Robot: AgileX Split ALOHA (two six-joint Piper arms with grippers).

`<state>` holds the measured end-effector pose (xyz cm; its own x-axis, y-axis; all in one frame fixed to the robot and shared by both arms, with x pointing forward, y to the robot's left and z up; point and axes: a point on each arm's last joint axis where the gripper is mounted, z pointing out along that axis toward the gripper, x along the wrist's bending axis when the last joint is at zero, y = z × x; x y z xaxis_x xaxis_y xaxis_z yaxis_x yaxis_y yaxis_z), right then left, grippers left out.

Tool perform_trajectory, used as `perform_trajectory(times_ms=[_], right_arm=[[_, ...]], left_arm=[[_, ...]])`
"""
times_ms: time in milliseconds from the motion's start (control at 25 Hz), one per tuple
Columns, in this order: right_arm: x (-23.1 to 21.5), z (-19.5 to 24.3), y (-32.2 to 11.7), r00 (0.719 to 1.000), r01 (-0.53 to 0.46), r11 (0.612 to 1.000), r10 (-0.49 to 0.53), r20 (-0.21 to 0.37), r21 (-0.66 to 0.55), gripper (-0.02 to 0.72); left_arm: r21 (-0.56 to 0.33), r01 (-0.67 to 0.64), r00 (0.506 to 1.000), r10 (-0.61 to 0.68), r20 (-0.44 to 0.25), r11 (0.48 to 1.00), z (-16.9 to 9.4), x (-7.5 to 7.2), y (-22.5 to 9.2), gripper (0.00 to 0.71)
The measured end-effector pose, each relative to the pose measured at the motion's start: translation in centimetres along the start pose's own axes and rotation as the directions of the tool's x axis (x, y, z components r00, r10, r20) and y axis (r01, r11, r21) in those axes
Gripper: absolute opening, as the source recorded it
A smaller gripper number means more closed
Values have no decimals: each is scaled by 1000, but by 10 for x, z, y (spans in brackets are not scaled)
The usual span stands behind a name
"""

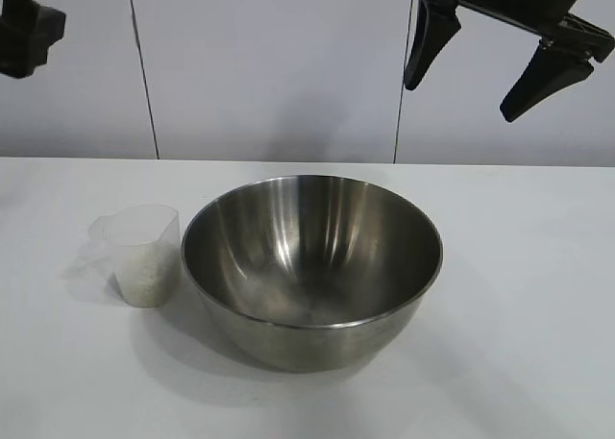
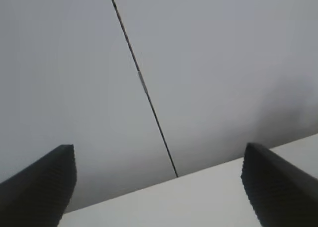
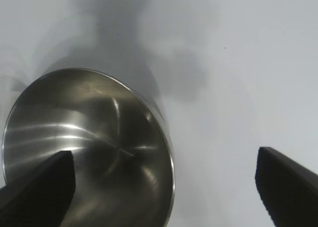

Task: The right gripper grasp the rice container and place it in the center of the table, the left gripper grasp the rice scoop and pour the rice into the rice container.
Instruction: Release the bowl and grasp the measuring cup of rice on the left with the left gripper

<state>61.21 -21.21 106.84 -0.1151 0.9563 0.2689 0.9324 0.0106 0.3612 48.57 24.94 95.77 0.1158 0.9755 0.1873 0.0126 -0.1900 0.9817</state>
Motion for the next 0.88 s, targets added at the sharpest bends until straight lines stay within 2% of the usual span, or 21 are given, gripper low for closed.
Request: perform_trajectory(times_ms=[160,320,520,880], right_arm=[[0,0,0,1000,1,1000,-1,2,-1,683],[0,0,0,1000,1,1000,-1,2,-1,683],[0,0,0,1000,3,1000,-3,4,-1,683],[-1,0,0,1000,8,1000,-8,12,-1,683]], left_arm=[[135,50,998,-53,17,990,-5,-5,-34,649],[230,-2,997,-15,73,973,-7,-13,-58,649],[303,-74,991,38,125,950,-7,-19,-80,649],[424,-108,986,43,159,899,-10,-25,-115,649]])
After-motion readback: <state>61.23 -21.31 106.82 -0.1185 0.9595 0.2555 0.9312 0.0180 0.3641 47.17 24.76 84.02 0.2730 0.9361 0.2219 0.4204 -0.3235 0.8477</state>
